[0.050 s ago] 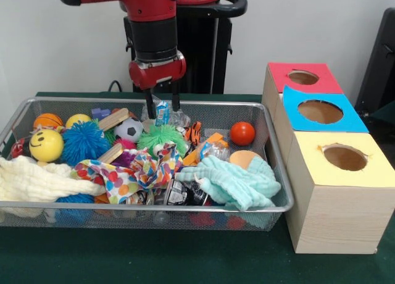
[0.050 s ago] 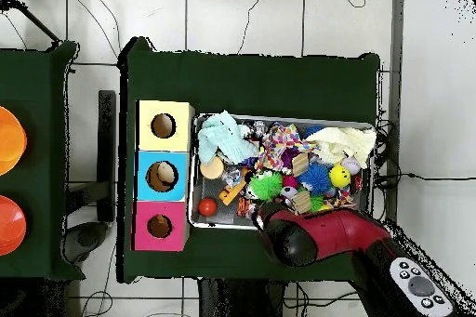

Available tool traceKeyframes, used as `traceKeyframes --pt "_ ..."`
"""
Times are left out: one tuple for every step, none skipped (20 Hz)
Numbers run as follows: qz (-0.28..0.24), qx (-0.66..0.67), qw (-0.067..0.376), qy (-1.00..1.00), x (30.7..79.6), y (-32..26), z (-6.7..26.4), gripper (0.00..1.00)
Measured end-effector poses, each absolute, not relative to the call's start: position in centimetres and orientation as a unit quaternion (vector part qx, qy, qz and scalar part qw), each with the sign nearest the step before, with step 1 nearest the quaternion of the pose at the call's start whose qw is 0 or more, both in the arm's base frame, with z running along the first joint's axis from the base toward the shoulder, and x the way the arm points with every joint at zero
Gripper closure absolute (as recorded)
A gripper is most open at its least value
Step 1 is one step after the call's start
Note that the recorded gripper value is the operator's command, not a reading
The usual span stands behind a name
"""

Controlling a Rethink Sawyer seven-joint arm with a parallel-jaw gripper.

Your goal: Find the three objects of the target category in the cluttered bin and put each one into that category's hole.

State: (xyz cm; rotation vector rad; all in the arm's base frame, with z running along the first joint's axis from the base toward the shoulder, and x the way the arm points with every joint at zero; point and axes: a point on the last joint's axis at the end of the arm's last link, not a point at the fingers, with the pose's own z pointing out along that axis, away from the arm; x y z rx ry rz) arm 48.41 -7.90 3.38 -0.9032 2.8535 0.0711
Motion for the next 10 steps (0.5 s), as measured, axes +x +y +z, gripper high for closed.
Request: traceKeyframes --pt "0.021 -0.302 0.073 0.95 48.4 -8.0 3.6 0.0" --pt "0.02 -0.302 0.073 0.95 48.4 -8.0 3.7 0.0" --pt "0.019 -0.302 0.074 0.95 48.4 -8.0 3.7 0.0" --pt "0.018 -0.304 0.074 0.95 48.5 -8.0 3.8 0.0" --pt "0.017 -0.305 0.075 0.949 48.5 -7.9 3.9 0.0" --pt "0.017 -0.307 0.075 0.949 48.6 -7.8 3.9 0.0" --pt "0.017 -0.311 0.075 0.947 48.7 -7.4 3.9 0.0" --pt "0.017 -0.314 0.074 0.946 48.7 -7.1 3.9 0.0" --pt "0.017 -0.317 0.074 0.945 48.7 -6.8 3.9 0.0" --pt "0.017 -0.32 0.073 0.944 48.7 -6.4 3.9 0.0"
